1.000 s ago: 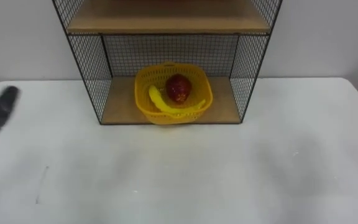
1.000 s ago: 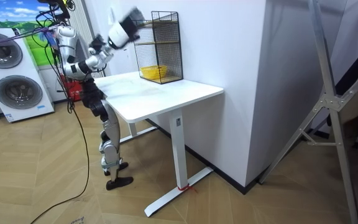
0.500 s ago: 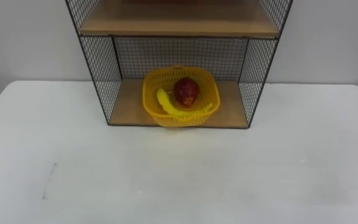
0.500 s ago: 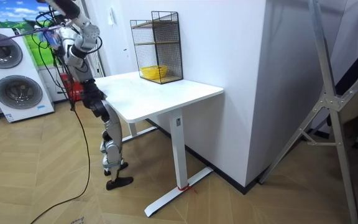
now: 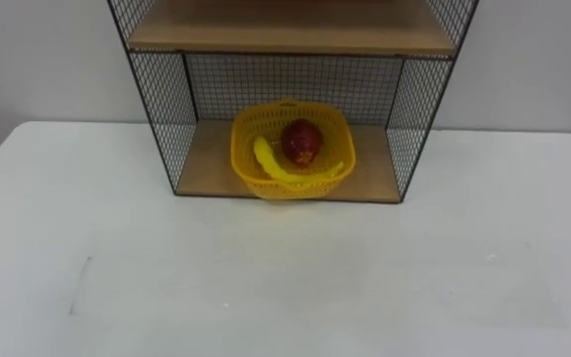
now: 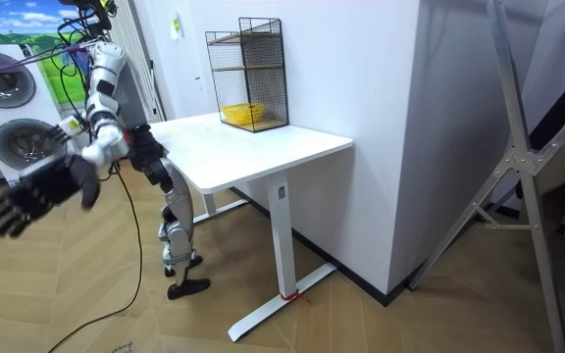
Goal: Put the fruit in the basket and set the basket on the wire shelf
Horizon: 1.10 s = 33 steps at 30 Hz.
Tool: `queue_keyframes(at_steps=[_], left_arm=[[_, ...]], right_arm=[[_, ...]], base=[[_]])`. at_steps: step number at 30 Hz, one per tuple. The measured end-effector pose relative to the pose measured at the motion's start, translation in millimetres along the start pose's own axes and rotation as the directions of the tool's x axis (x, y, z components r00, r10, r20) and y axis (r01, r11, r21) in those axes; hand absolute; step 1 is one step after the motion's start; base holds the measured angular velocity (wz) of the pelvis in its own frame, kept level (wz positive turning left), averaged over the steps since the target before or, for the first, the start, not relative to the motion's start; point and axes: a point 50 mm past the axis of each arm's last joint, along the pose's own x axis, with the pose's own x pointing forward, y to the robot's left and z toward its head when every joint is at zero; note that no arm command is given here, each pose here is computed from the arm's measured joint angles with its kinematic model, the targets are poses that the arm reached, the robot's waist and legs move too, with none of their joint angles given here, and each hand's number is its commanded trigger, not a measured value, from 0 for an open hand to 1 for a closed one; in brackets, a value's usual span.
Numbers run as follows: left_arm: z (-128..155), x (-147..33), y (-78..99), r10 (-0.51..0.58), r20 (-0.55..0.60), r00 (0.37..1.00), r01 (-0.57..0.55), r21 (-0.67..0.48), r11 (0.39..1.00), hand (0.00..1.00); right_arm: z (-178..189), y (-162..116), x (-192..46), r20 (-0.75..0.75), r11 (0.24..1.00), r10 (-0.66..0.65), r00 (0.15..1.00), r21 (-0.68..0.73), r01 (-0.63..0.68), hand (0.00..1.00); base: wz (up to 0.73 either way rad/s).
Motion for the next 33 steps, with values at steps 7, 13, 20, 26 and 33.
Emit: queue_keyframes(at_steps=[7,13,20,26,33], left_arm=[[-103,-8.6,72.5,-0.037,-0.162,0.986,0.100,0.401,0.910,0.00],[-145,-23.8,106.1,-0.169,-0.288,0.942,0.322,0.645,0.693,0.00],[-184,-69.9,87.2,-0.505,-0.499,0.704,0.576,0.818,-0.006,0.00],[-212,-126.1,65.0,-0.614,-0.671,0.415,0.510,0.731,-0.453,0.00],[-218,-131.0,70.2,-0.561,-0.726,0.399,0.477,0.686,-0.549,0.00]], right_arm=[[-133,-50,-43,-0.272,0.924,0.017,0.962,-0.363,-0.118,0.00],[-174,-34,-93,-0.396,0.772,0.219,0.891,-0.488,-0.407,0.00],[-193,-4,-143,-0.501,0.150,0.609,0.616,-0.689,-0.709,0.00],[-204,6,-176,-0.650,-0.169,0.644,0.404,-0.635,-0.753,0.00],[-212,5,-193,-0.743,-0.447,0.619,0.256,-0.601,-0.663,0.00]], base=[[-0.09],[-0.03],[-0.01],[0.02],[-0.02]])
